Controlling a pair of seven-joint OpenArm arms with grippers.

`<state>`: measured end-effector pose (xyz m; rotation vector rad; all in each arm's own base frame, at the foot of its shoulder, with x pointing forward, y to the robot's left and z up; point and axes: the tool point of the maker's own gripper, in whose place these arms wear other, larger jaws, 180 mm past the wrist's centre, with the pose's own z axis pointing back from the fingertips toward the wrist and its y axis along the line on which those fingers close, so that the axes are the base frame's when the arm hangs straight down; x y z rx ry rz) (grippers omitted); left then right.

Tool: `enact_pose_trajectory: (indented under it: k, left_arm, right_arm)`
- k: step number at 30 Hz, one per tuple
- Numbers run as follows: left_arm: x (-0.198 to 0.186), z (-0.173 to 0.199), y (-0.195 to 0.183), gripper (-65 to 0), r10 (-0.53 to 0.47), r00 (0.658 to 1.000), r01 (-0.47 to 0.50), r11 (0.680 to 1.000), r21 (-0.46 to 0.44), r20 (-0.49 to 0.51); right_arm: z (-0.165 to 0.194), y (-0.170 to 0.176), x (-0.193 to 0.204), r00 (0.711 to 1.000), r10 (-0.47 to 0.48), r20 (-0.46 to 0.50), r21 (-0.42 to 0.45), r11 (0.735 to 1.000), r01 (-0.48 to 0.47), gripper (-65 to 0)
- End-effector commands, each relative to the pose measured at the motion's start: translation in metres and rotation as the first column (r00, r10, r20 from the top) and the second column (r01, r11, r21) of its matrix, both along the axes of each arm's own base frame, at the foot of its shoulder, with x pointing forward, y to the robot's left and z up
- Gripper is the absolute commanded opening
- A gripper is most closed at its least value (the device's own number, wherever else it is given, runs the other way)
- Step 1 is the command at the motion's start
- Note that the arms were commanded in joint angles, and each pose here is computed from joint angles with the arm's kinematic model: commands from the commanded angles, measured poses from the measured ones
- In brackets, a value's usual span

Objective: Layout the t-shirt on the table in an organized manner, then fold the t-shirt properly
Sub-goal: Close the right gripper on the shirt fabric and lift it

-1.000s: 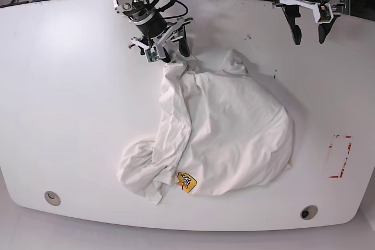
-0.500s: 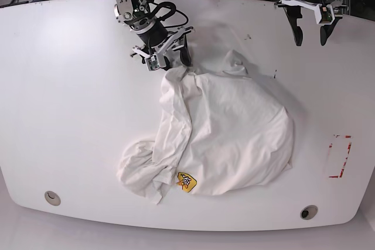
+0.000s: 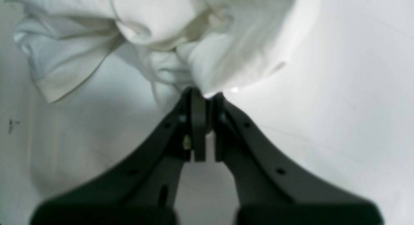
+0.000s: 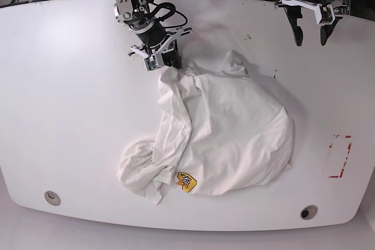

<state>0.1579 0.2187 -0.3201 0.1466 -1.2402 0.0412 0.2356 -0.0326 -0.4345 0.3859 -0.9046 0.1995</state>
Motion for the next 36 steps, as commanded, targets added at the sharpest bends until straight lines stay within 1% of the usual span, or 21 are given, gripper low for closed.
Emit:
enact_pose_trajectory:
  k: [1,3,8,11,15,26,34,36]
  left_arm:
    - [0.001,0.010,0.002,-28.3,-0.011,0.999,0.010,1.000,0.016,0.030]
    - [0.002,0.010,0.002,-28.3,-0.018,0.999,0.017,1.000,0.020,0.030]
    - [0.003,0.010,0.002,-28.3,-0.023,0.999,0.022,0.999,0.022,0.030]
    - [0.003,0.011,0.002,-28.3,-0.027,0.999,0.026,0.999,0.025,0.030]
    - [0.004,0.011,0.002,-28.3,-0.027,0.999,0.026,0.999,0.025,0.033]
    - [0.004,0.011,0.003,-28.3,-0.026,0.999,0.025,0.999,0.027,0.033]
    - [0.004,0.011,0.003,-28.3,-0.025,0.999,0.024,0.999,0.028,0.033]
    - [0.004,0.011,0.003,-28.3,-0.025,0.999,0.024,0.999,0.028,0.033]
  right_arm:
    - [-0.013,-0.002,-0.014,0.997,0.020,-0.069,-0.039,0.999,-0.023,-61.5]
    - [-0.013,-0.002,-0.014,0.997,0.020,-0.069,-0.039,0.999,-0.023,-59.9]
    - [-0.017,-0.002,-0.024,0.996,0.020,-0.091,-0.038,0.999,-0.024,-49.9]
    - [-0.014,-0.001,-0.026,0.996,0.022,-0.085,-0.036,0.999,-0.025,-43.9]
    - [-0.013,0.000,-0.032,0.996,0.024,-0.090,-0.035,0.999,-0.027,-39.6]
    - [-0.019,0.000,-0.037,0.994,0.026,-0.108,-0.036,0.999,-0.030,-38.8]
    - [-0.030,-0.002,-0.035,0.991,0.025,-0.132,-0.044,0.999,-0.031,-39.8]
    - [-0.032,-0.002,-0.037,0.990,0.026,-0.139,-0.044,0.998,-0.033,-43.0]
